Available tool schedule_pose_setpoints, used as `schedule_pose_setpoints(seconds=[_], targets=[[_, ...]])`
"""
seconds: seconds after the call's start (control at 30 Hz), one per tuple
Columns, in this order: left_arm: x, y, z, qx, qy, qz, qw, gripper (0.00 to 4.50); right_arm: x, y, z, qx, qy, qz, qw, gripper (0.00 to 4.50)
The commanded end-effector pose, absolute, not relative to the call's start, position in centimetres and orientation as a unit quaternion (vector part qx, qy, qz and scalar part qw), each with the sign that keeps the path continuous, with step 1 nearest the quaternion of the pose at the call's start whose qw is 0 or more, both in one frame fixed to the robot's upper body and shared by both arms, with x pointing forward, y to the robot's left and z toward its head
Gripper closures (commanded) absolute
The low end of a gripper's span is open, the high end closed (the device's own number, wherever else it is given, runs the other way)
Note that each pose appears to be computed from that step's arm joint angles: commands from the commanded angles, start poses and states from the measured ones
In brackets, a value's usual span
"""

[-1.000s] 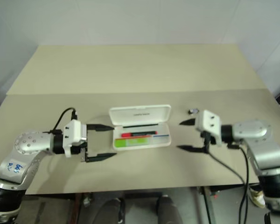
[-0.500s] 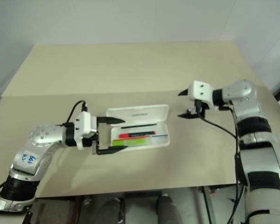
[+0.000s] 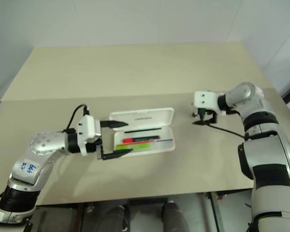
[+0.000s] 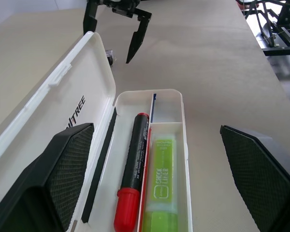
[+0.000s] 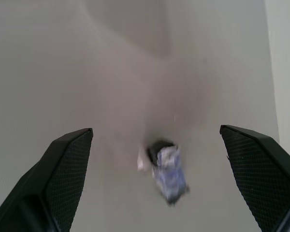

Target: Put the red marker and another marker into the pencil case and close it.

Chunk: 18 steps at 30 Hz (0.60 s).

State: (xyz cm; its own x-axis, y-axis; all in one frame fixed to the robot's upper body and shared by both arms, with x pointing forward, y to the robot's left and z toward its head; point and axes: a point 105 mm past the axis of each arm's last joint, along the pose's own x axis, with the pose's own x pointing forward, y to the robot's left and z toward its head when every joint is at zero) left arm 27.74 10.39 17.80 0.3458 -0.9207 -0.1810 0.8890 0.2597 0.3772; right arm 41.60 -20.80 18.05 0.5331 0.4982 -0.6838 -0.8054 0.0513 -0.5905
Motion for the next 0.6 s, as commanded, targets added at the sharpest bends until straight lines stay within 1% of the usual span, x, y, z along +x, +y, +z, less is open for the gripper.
schedule_pose_setpoints(seconds=[0.03,0.13,0.27,0.6], targets=[[27.2,10.1,18.9,0.217,-0.061,-0.569,0.791,0.0,42.4,-21.4,20.2,-0.542,0.138,0.42,0.715,0.04],[27.3,10.0,19.0,0.218,-0.064,-0.567,0.792,0.0,42.8,-21.7,20.1,-0.559,0.145,0.398,0.713,0.04],[27.3,10.1,19.1,0.219,-0.065,-0.566,0.792,0.0,43.2,-21.6,19.9,-0.559,0.153,0.389,0.716,0.04],[26.9,10.1,19.3,0.222,-0.067,-0.567,0.79,0.0,43.1,-20.9,18.3,-0.565,0.182,0.404,0.696,0.04]])
